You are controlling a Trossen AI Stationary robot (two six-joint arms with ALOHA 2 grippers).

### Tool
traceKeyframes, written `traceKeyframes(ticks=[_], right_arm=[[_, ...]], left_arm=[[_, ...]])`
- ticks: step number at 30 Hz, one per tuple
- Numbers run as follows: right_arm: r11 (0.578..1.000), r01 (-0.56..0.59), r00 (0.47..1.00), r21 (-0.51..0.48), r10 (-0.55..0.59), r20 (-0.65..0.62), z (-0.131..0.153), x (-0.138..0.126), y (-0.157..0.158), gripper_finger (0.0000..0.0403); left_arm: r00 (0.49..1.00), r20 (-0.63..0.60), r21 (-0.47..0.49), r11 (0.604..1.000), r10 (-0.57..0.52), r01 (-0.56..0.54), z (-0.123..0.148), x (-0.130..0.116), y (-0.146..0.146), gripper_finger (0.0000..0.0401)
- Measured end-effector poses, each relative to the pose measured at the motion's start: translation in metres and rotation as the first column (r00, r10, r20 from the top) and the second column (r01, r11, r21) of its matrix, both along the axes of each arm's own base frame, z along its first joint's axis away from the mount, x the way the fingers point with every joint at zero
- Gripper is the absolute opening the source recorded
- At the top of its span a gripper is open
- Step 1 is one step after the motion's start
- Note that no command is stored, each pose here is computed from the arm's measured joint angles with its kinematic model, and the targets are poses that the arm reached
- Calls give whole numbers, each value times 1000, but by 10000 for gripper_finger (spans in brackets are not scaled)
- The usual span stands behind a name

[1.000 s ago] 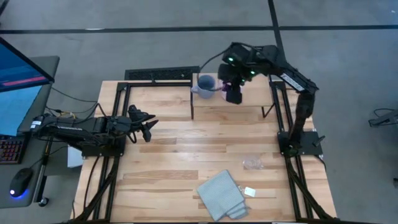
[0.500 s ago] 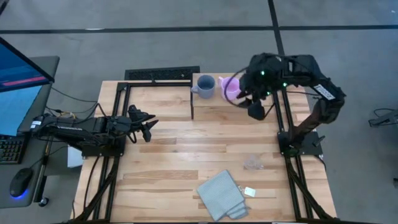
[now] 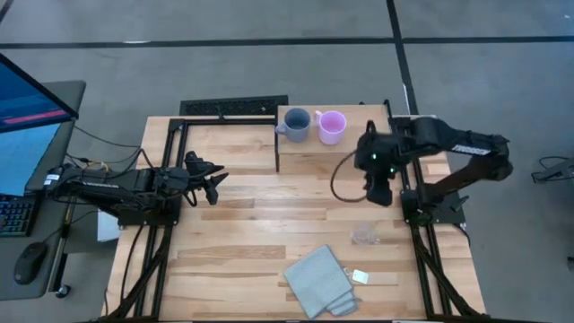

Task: Stack small to large cups/mugs on shelf
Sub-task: Put the transparent mug on the shelf

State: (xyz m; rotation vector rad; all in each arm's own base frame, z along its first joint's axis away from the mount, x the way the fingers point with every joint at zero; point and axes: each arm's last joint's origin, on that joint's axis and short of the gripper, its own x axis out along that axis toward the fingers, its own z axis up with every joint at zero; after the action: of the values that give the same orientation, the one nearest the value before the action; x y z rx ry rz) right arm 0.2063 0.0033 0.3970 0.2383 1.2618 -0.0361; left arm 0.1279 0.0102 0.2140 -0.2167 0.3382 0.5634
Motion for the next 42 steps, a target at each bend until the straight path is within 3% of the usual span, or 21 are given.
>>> traceKeyframes(ticks=[23,42], right_arm=[[997,34,989,65,-25,-148,-113,-1,61,175],[997,57,974,44,-46,-224,-171,-11,66,167]], left_arm=[[1000,2,-7,1000,-4,4,0,0,0,132],[1000,8,-19,1000,1,-1,0,0,0,132]])
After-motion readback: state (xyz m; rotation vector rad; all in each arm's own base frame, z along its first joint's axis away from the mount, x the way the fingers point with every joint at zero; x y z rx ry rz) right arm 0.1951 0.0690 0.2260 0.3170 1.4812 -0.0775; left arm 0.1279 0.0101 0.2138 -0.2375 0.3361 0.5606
